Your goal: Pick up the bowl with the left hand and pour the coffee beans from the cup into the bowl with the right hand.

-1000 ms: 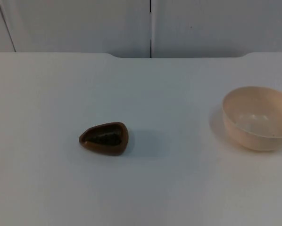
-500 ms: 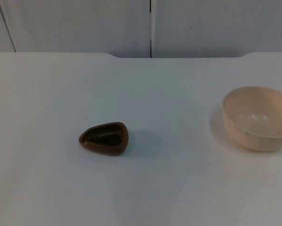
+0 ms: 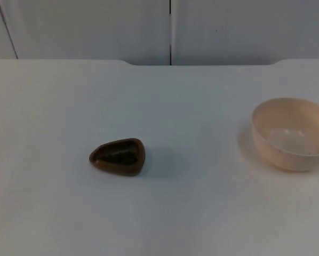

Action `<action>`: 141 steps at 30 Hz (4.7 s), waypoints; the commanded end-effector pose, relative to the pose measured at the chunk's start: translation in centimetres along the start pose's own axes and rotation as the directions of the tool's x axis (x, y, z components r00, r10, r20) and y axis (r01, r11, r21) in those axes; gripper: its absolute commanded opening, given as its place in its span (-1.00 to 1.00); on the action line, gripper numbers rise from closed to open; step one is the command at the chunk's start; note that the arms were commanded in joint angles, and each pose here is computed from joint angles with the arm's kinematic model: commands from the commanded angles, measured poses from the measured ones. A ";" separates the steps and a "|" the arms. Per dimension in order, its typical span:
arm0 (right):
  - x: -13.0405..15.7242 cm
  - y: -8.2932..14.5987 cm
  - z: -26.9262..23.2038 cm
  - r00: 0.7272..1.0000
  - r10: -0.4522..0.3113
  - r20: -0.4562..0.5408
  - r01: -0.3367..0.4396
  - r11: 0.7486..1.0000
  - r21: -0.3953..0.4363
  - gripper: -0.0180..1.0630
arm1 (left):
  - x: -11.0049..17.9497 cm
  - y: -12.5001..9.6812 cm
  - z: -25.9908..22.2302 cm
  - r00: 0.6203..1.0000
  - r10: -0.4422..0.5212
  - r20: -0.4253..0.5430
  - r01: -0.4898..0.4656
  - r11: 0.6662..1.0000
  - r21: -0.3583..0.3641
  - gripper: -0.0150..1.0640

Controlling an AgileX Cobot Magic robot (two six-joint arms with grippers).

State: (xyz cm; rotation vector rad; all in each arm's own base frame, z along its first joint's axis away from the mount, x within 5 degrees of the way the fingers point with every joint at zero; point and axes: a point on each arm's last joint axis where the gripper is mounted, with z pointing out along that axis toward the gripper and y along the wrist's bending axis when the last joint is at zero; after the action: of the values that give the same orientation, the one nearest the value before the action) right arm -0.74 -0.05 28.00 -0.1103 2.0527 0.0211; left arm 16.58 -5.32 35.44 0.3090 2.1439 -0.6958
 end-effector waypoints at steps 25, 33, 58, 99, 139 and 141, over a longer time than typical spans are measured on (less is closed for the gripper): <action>0.0 0.0 0.0 1.000 0.009 0.011 -0.009 1.000 0.006 0.98 | -2.4 -4.4 6.5 0.988 0.117 -0.104 -0.093 0.972 0.214 0.86; 0.0 0.0 0.0 1.000 0.009 0.011 -0.009 1.000 0.006 0.98 | -3.3 -7.1 11.9 0.948 0.182 -0.260 -0.133 0.972 0.194 0.86; 0.0 0.0 0.0 1.000 0.009 0.011 -0.009 1.000 0.006 0.98 | -2.4 -13.8 27.9 0.813 0.275 -0.514 -0.212 0.961 0.179 0.86; 0.0 0.0 0.0 1.000 0.009 0.009 -0.009 1.000 0.006 0.98 | 4.8 -10.6 40.4 0.811 -0.235 -0.536 0.106 0.960 -0.261 0.86; 0.0 0.0 0.0 1.000 0.009 0.009 -0.009 1.000 0.006 0.98 | 5.8 -6.7 43.3 0.791 -0.300 -0.534 0.121 0.931 -0.343 0.81; 0.0 0.0 0.0 1.000 0.009 0.009 -0.009 1.000 0.006 0.98 | 5.8 -6.6 43.3 0.792 -0.297 -0.533 0.117 0.932 -0.344 0.81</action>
State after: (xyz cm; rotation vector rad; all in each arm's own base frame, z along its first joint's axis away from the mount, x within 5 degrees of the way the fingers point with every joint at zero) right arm -0.74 -0.05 28.00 -0.1083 2.0528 0.0223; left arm 38.13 -35.73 11.61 0.1104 2.8876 -0.4144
